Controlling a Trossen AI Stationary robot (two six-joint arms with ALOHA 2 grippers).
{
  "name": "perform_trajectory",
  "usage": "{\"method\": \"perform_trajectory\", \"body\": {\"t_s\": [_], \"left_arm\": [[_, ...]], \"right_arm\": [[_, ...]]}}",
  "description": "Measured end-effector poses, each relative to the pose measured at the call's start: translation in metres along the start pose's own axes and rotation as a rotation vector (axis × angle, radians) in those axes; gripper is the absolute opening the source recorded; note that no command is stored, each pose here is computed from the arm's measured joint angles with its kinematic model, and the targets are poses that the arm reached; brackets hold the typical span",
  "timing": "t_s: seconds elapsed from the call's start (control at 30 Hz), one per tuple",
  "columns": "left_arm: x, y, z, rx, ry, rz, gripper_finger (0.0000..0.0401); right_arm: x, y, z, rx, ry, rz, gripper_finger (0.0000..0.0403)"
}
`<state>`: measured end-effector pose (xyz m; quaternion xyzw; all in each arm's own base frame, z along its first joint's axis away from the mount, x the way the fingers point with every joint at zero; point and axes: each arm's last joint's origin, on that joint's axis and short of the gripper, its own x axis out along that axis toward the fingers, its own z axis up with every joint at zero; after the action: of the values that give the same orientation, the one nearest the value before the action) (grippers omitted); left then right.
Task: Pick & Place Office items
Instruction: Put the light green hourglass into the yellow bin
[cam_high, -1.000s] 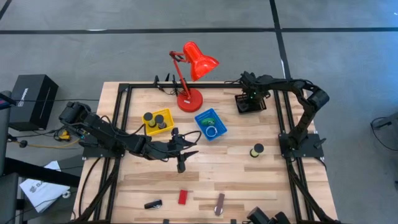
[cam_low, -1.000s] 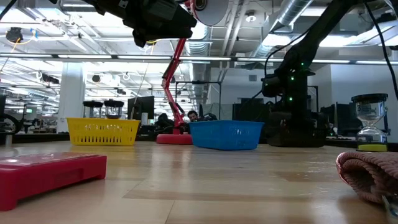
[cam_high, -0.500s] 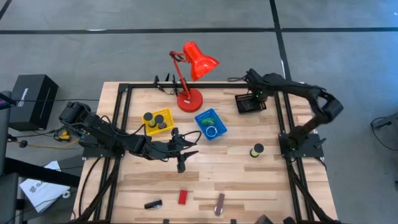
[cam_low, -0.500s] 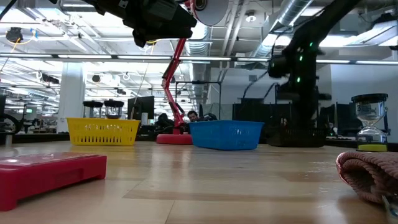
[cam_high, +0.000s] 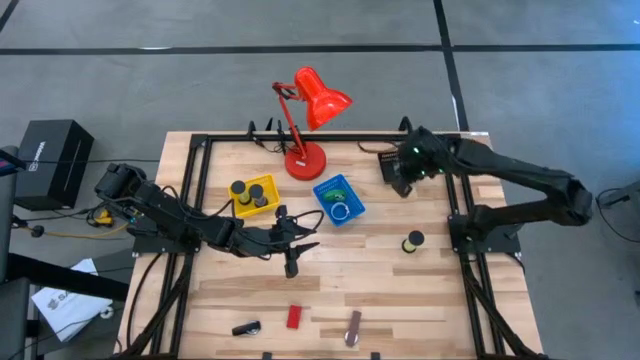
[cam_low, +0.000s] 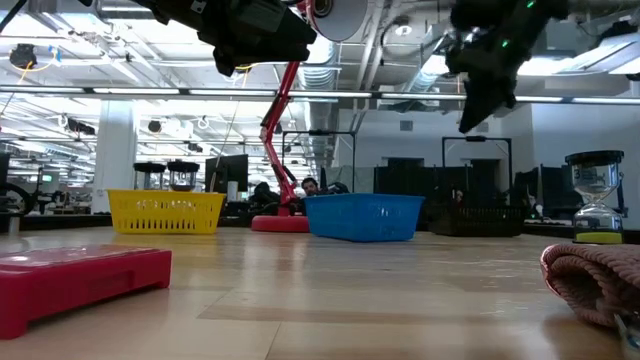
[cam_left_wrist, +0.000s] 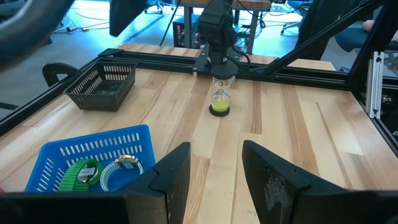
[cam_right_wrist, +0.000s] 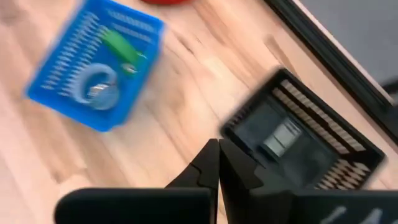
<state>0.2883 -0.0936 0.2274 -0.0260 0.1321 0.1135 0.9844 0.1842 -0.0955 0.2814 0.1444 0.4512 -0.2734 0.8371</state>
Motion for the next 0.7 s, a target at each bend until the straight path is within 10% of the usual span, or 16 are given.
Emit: {"method": "perform_trajectory", "body": {"t_s": [0.43, 0.7], "left_arm": [[0.001, 0.001, 0.000, -0.020, 0.000, 0.004, 0.0140], [0.008, 0.014, 0.004, -0.044, -0.020, 0.050, 0.0140]], "right_arm": [[0.011, 0.041, -0.090, -0.108, -0.253, 0.322, 0.0000], [0.005, 0.065, -0.092, -0.293, -0.540, 0.486, 0.0000]]}}
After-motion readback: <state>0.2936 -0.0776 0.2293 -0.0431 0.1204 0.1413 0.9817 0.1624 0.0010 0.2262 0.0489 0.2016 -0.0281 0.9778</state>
